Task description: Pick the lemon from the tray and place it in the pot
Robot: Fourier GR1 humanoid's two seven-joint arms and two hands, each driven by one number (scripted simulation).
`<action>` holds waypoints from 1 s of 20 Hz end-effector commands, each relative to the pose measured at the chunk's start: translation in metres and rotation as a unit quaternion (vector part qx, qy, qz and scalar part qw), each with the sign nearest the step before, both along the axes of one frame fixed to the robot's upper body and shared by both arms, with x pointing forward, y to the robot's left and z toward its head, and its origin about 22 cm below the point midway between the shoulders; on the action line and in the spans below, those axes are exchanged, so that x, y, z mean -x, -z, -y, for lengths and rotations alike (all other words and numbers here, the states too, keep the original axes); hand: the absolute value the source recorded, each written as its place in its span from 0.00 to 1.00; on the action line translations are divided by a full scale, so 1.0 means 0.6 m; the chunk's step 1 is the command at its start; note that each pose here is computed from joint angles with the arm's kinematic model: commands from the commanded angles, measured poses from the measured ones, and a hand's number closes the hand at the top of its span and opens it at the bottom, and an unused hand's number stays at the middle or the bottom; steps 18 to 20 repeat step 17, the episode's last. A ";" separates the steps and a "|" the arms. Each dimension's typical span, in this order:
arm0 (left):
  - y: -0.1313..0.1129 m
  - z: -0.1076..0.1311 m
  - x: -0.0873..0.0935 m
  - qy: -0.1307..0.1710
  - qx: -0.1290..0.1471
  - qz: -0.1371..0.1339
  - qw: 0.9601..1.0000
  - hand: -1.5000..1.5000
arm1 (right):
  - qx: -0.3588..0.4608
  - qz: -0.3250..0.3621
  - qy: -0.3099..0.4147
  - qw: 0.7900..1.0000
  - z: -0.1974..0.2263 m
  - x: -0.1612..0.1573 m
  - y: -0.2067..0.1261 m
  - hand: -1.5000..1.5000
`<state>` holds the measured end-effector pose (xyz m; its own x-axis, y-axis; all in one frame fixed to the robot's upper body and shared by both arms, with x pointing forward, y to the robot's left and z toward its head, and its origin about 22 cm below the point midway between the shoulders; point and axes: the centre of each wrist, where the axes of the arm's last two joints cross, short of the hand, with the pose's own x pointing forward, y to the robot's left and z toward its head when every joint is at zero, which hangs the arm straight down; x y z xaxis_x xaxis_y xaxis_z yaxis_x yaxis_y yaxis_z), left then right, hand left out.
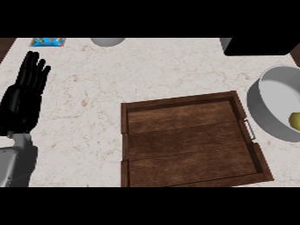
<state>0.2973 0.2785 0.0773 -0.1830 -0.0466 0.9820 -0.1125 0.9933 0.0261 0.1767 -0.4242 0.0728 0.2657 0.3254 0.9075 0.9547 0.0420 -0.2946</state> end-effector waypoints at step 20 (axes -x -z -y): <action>0.013 0.024 -0.015 0.004 0.001 0.001 1.000 0.50 | 0.015 0.046 0.040 0.998 0.042 0.317 0.023 0.00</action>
